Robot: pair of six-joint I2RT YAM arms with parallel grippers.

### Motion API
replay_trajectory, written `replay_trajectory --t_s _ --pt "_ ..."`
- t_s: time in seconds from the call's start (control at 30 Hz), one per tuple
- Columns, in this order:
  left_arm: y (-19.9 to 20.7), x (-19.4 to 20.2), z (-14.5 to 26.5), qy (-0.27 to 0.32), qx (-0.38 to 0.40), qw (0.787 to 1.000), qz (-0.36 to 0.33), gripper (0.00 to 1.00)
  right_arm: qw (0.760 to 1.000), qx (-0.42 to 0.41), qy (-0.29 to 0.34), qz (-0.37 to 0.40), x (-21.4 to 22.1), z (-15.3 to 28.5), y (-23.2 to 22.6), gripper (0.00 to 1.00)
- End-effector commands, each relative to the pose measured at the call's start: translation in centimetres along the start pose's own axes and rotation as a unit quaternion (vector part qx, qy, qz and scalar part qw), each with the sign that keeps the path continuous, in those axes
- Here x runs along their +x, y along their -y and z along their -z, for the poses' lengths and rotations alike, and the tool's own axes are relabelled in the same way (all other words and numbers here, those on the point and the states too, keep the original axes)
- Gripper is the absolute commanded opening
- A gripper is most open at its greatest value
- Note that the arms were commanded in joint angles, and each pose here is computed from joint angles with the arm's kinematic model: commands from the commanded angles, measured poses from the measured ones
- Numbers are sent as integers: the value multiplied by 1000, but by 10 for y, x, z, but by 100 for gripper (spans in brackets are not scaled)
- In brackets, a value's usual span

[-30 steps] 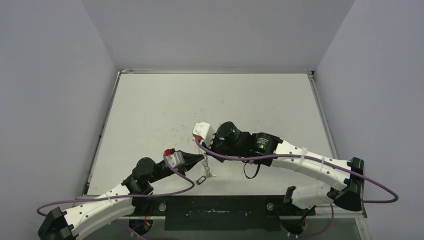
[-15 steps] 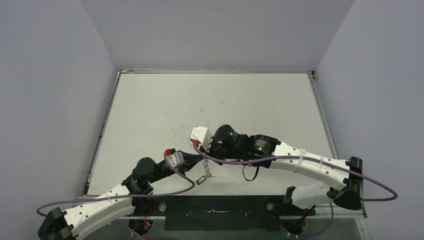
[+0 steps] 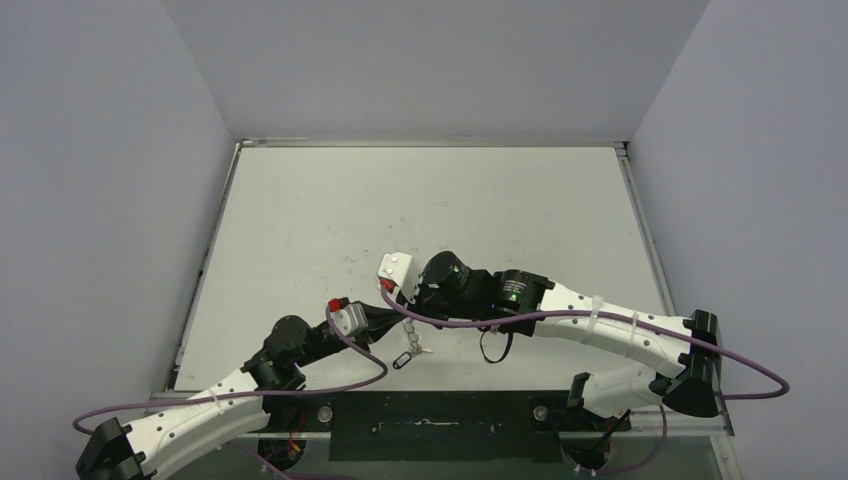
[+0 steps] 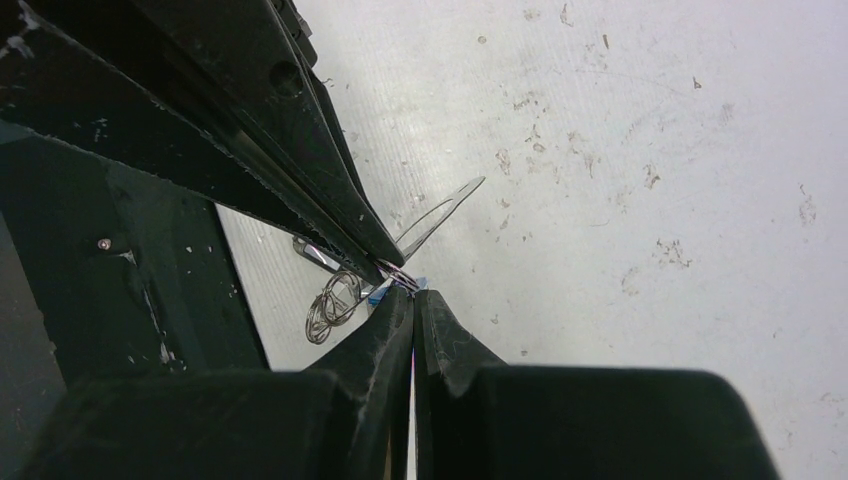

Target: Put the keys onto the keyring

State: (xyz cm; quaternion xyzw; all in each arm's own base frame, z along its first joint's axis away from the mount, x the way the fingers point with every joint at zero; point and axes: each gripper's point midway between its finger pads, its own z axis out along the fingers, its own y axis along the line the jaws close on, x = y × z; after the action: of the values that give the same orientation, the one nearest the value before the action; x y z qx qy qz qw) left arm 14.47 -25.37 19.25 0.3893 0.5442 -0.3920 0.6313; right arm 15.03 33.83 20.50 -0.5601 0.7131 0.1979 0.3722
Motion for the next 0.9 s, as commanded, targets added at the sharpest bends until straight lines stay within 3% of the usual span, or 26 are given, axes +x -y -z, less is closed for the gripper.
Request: replay_trajectory --t_s 0.0,0.27,0.87 --pt "-1 -29 -3 40 -1 999 -7 0 999 18 46 -5 -27 8 7 0" --pt "-2 -29 -3 41 -2 999 -8 0 998 -15 59 2 -33 10 -5 0" --pt "0 -28 -2 40 2 999 -5 0 997 1 72 -4 -36 15 0 0"
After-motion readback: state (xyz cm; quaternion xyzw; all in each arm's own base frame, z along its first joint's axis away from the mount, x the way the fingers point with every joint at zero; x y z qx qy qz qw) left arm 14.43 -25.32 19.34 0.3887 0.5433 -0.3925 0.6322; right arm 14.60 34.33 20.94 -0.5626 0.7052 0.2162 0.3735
